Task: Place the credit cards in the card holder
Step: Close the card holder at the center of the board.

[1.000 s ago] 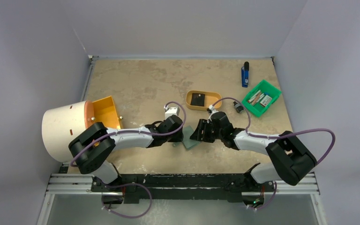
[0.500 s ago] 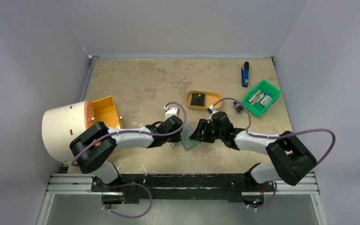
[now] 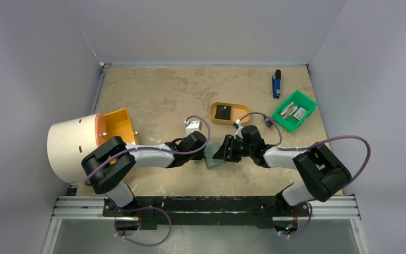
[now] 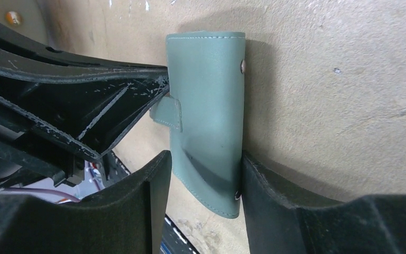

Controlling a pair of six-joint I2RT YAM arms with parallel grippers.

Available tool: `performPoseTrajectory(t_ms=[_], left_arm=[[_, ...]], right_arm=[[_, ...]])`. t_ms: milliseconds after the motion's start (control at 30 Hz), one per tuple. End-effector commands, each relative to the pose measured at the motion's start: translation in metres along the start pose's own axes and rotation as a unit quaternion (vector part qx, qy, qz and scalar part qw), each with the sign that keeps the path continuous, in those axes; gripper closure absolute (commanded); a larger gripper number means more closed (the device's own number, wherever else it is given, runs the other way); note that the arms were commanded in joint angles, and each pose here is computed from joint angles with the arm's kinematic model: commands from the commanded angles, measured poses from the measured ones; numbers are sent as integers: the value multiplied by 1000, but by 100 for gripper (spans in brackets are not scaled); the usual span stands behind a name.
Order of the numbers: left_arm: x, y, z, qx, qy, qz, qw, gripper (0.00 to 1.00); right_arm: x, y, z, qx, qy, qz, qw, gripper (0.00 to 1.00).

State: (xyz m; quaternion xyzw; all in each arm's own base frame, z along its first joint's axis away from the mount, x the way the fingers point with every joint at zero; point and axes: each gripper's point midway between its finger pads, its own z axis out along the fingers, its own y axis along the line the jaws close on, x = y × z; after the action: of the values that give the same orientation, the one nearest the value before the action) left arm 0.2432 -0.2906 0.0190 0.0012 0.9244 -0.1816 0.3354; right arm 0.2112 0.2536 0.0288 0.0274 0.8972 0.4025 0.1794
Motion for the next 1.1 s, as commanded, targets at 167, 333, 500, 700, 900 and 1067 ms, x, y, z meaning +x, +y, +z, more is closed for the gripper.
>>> performPoseTrajectory(t_ms=[167, 333, 500, 700, 900, 1067], left_arm=[[31, 30, 10, -41, 40, 20, 998, 100], [16, 32, 0, -51, 12, 13, 999, 100], [-10, 42, -25, -84, -26, 11, 996, 97], [-37, 26, -47, -55, -62, -7, 997, 85], [-49, -25, -41, 47, -62, -24, 997, 80], [-41, -44, -24, 75, -38, -21, 996, 80]], right_arm=[[15, -1, 8, -18, 47, -9, 999, 51], [16, -7, 7, -2, 45, -1, 999, 48], [14, -14, 7, 19, 37, -1, 999, 46], [13, -18, 8, 30, 36, -4, 999, 46], [13, -22, 8, 37, 35, -11, 999, 46], [12, -22, 8, 38, 32, -12, 999, 46]])
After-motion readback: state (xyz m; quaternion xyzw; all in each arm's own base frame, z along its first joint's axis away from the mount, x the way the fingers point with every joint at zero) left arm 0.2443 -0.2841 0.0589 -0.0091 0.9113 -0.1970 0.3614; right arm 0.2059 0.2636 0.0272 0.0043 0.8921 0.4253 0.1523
